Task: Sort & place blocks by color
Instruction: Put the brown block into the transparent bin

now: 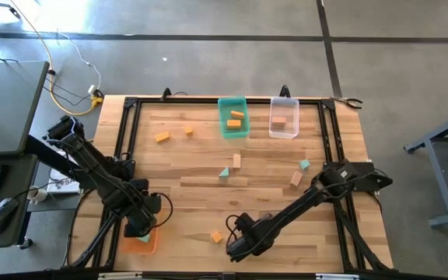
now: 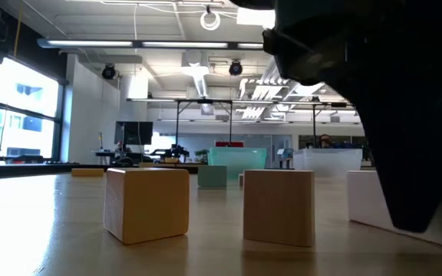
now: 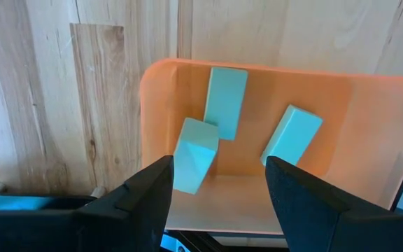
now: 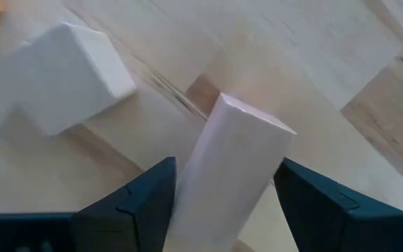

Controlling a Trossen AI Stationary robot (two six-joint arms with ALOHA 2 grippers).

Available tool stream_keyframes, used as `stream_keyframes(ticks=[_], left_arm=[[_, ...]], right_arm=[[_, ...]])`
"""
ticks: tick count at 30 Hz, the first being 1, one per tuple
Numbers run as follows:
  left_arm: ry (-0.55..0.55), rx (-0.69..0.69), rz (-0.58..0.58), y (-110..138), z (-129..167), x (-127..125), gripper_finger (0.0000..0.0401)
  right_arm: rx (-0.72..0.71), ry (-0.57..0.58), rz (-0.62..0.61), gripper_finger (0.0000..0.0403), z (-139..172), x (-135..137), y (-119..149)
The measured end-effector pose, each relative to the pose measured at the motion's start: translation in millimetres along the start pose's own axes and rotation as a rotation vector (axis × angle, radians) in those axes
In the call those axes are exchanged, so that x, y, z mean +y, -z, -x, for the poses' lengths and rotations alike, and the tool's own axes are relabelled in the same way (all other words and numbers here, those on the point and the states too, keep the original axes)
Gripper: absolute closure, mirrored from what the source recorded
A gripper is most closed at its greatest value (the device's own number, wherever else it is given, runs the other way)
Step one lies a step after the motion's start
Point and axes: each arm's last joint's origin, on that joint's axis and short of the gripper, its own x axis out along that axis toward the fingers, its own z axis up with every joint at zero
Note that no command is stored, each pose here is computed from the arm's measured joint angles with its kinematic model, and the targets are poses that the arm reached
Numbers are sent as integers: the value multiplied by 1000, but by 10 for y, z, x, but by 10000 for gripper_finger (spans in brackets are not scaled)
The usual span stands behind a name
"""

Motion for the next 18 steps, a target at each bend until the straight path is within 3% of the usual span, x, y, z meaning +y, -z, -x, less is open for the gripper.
stream_keyframes(ticks=[3,9,18], left_arm=[[1,-1,0,-1,0,-1,188],[-6,-11,0,-5,0,0,188],[-32,-45,0,-17,0,6,188]], right_arm=[[15,6,5,203,-30,2,4],[21,10,53,299,-24,-4,5],[12,126,144,299,40,-109,0]])
